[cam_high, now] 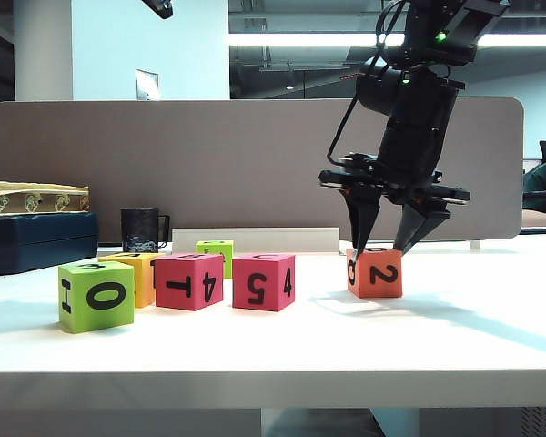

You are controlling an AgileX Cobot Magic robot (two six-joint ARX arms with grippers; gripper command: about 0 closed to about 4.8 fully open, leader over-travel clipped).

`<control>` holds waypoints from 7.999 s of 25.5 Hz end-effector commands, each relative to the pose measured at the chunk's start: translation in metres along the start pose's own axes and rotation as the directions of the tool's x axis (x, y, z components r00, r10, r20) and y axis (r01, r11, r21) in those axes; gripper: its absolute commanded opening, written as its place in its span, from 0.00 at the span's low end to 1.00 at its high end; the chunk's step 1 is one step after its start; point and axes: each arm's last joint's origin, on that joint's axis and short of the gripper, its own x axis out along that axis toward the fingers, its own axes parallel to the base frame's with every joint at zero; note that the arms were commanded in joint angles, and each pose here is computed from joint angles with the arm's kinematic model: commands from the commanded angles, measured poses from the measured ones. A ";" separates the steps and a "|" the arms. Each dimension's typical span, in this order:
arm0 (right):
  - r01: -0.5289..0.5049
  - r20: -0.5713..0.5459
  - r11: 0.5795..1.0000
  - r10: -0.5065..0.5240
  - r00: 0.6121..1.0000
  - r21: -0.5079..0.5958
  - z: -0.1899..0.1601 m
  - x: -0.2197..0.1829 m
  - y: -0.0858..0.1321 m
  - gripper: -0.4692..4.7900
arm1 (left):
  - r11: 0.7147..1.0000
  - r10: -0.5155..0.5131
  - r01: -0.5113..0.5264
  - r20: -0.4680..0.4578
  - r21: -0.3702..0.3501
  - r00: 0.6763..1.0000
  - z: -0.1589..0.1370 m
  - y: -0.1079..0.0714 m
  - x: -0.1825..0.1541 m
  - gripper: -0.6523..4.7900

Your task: Select the appropriate blocks from the scattered letter blocks on the table and arrange them in a row to spell out "ABCD".

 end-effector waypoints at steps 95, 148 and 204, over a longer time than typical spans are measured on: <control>-0.079 -0.273 0.980 0.026 0.962 -0.183 -0.016 -0.015 0.036 0.09 | 1.000 -0.007 0.007 -0.023 0.004 1.000 -0.003 0.000 -0.003 0.11; -0.128 -0.163 0.970 0.094 0.982 -0.209 -0.002 -0.007 0.070 0.09 | 0.996 0.069 -0.067 -0.048 0.051 0.996 -0.004 0.002 -0.003 0.11; -0.265 0.087 0.908 0.308 0.947 -0.323 0.017 0.022 0.119 0.09 | 0.996 0.078 -0.078 0.018 -0.042 0.997 -0.004 0.041 -0.004 0.11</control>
